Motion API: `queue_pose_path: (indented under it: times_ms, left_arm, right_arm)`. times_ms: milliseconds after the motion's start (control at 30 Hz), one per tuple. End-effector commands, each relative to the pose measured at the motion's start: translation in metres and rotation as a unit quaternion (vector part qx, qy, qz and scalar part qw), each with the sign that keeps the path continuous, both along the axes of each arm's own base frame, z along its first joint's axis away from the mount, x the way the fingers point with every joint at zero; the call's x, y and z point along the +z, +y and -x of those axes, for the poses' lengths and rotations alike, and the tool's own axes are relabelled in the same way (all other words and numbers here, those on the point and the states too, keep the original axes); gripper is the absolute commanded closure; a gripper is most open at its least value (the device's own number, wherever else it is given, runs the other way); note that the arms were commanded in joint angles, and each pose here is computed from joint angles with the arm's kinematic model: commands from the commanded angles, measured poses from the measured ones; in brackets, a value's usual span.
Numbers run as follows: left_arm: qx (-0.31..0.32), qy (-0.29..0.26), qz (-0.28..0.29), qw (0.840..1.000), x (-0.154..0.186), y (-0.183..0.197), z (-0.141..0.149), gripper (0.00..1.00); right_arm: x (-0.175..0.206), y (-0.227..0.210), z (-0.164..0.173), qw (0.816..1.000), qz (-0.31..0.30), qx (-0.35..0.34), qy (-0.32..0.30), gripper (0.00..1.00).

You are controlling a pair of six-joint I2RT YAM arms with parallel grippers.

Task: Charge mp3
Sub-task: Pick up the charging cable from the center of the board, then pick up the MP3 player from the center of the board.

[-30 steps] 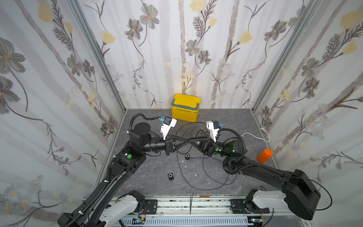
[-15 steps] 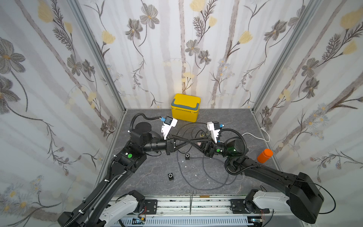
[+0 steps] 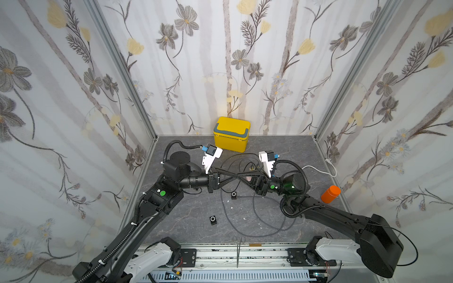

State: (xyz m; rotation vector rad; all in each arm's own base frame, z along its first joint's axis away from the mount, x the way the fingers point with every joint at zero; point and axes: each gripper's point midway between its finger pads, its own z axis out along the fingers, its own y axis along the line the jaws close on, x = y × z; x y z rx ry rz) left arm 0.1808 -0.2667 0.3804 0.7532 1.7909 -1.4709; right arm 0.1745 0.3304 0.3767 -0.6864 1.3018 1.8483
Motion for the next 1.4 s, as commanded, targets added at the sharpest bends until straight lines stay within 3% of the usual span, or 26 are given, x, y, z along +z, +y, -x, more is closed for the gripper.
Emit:
queue_pose_path:
  times_ms: [0,33,133,200,233,300,433,500,533,633,833,1200,1367]
  left_arm:
    - [0.027,-0.006,-0.009,1.000,0.001,0.003,-0.007,0.52]
    - [0.046,-0.006,-0.019,0.999,0.000,0.006,-0.011,0.44]
    - [0.120,0.017,-0.055,0.991,-0.013,0.022,-0.025,0.42]
    - [0.182,0.052,-0.088,0.978,-0.032,0.036,-0.038,0.39]
    - [0.220,0.077,-0.113,0.966,-0.047,0.045,-0.045,0.39]
    - [0.296,0.127,-0.176,0.930,-0.084,0.069,-0.058,0.40]
    - [0.401,0.226,-0.315,0.830,-0.170,0.116,-0.058,0.42]
    - [0.422,0.253,-0.347,0.799,-0.196,0.125,-0.048,0.42]
    - [0.424,0.269,-0.351,0.790,-0.206,0.126,-0.041,0.43]
    - [0.417,0.315,-0.329,0.786,-0.229,0.118,-0.019,0.43]
    - [0.421,0.383,-0.331,0.753,-0.285,0.112,0.014,0.43]
    - [0.433,0.401,-0.372,0.716,-0.325,0.098,0.011,0.36]
    - [0.419,0.408,-0.391,0.711,-0.339,0.093,0.012,0.35]
  right_arm:
    - [-0.002,0.003,0.006,1.000,0.011,0.015,-0.021,1.00]
    - [-0.008,0.004,0.001,1.000,0.025,0.003,-0.017,1.00]
    - [-0.034,0.003,-0.030,0.994,0.093,-0.065,-0.001,1.00]
    - [-0.059,-0.003,-0.050,0.984,0.146,-0.105,0.009,1.00]
    - [-0.054,-0.007,-0.062,0.980,0.157,-0.126,0.001,1.00]
    - [-0.066,-0.017,-0.084,0.970,0.188,-0.155,0.014,1.00]
    - [-0.086,-0.038,-0.124,0.950,0.232,-0.204,0.044,1.00]
    - [-0.096,-0.045,-0.141,0.935,0.265,-0.232,0.052,1.00]
    - [-0.102,-0.047,-0.147,0.928,0.280,-0.240,0.056,1.00]
    - [-0.118,-0.048,-0.152,0.922,0.296,-0.239,0.067,1.00]
    - [-0.151,-0.049,-0.152,0.920,0.302,-0.225,0.104,1.00]
    - [-0.159,-0.051,-0.149,0.920,0.310,-0.218,0.104,1.00]
    - [-0.159,-0.053,-0.147,0.920,0.309,-0.221,0.100,1.00]
